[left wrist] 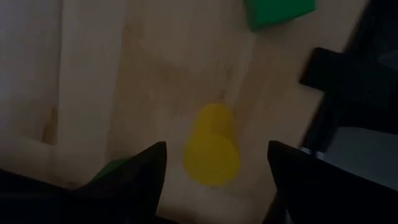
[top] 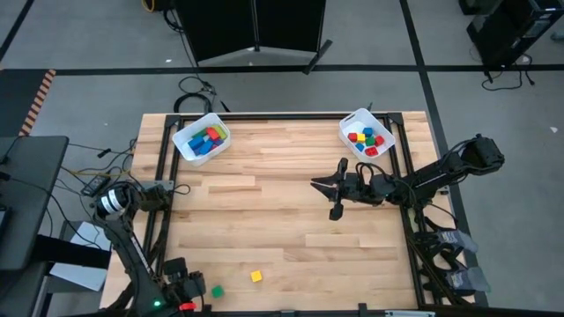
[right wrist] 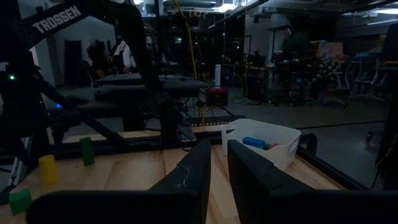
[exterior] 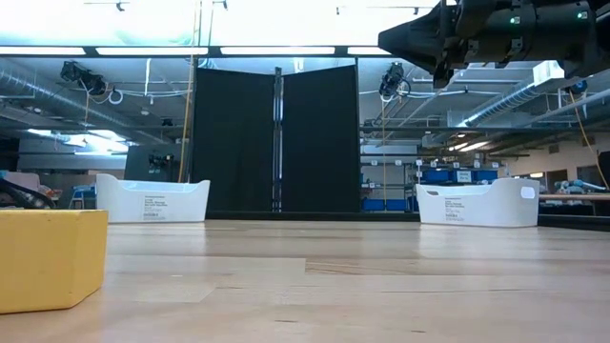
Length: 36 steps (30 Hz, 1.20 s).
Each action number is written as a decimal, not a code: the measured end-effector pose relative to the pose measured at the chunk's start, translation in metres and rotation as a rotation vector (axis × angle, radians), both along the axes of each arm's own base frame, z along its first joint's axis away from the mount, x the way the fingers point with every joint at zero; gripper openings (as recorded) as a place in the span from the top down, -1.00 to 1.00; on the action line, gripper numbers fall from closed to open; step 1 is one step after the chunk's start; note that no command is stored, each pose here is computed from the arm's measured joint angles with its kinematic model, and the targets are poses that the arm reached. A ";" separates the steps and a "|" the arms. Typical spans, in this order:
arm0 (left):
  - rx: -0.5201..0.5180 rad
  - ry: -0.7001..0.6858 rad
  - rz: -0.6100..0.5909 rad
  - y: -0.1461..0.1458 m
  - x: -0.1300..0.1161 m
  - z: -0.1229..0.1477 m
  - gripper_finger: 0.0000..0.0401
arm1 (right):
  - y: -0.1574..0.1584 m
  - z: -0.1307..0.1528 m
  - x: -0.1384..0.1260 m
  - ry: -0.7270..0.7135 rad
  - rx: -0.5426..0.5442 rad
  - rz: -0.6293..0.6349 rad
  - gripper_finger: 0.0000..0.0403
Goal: Sort blocks by size
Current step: Put the large yellow block into the left white bin
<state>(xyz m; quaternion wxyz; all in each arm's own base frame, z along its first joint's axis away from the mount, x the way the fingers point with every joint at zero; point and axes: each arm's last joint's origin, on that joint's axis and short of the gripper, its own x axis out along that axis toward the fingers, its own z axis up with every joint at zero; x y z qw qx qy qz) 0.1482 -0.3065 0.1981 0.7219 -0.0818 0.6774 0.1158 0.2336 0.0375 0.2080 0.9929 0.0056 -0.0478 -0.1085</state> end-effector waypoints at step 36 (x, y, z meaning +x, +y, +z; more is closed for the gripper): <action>-0.033 -0.020 0.040 0.005 -0.002 -0.029 0.32 | 0.000 0.001 0.000 -0.007 0.002 0.000 0.67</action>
